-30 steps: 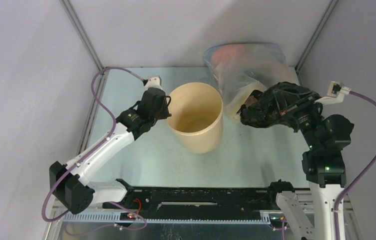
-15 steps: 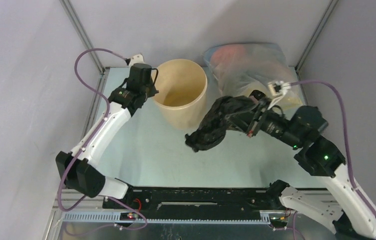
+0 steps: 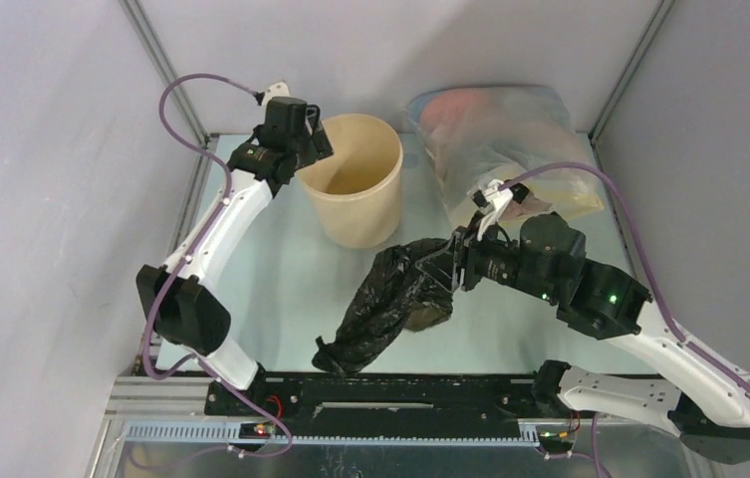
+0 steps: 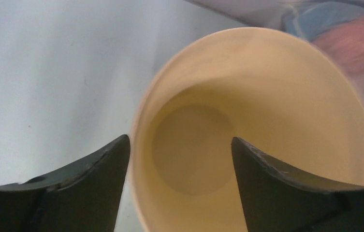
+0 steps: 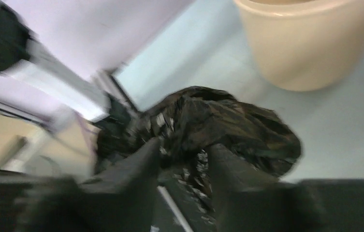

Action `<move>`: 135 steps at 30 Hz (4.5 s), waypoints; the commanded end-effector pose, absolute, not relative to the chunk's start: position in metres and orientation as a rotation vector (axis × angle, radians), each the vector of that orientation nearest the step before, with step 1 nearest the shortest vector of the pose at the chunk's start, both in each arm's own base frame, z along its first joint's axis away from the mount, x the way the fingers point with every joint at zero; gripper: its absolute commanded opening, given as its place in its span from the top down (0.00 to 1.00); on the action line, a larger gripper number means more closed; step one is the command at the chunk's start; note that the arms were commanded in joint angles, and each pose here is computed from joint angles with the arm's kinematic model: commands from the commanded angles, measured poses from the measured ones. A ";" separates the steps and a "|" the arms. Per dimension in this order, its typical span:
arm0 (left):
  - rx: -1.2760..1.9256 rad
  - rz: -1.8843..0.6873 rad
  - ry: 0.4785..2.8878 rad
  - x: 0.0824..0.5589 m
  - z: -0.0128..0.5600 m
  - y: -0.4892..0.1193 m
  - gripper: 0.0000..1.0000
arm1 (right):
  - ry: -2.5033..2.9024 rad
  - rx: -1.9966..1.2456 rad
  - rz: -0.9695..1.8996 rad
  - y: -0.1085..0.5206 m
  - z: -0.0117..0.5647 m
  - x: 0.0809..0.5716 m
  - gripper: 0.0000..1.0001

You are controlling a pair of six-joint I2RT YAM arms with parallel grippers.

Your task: Put the trash bags into the trash bin

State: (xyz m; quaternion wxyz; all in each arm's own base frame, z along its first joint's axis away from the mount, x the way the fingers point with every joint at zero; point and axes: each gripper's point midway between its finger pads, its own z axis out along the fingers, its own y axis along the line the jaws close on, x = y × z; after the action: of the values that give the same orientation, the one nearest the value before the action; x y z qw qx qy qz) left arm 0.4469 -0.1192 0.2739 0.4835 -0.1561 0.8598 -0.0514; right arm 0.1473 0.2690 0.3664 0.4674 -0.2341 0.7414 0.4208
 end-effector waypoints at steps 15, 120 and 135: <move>-0.194 -0.426 2.038 0.336 0.333 -0.139 0.00 | 2.161 -0.377 0.643 0.207 0.224 0.167 0.11; 0.400 -0.823 2.031 0.173 0.161 -0.228 0.15 | 2.238 -0.377 0.747 0.217 0.184 0.143 1.00; 0.705 -0.721 1.868 0.150 0.194 -0.281 0.08 | 2.186 -0.421 0.805 0.230 0.230 0.168 1.00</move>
State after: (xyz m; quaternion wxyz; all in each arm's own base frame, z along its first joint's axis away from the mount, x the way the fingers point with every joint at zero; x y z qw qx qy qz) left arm 0.1504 -0.2667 0.1813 0.4494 0.2473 0.7919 -0.3313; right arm 0.1644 0.2228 0.1996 0.3562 -0.1497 0.8767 0.2867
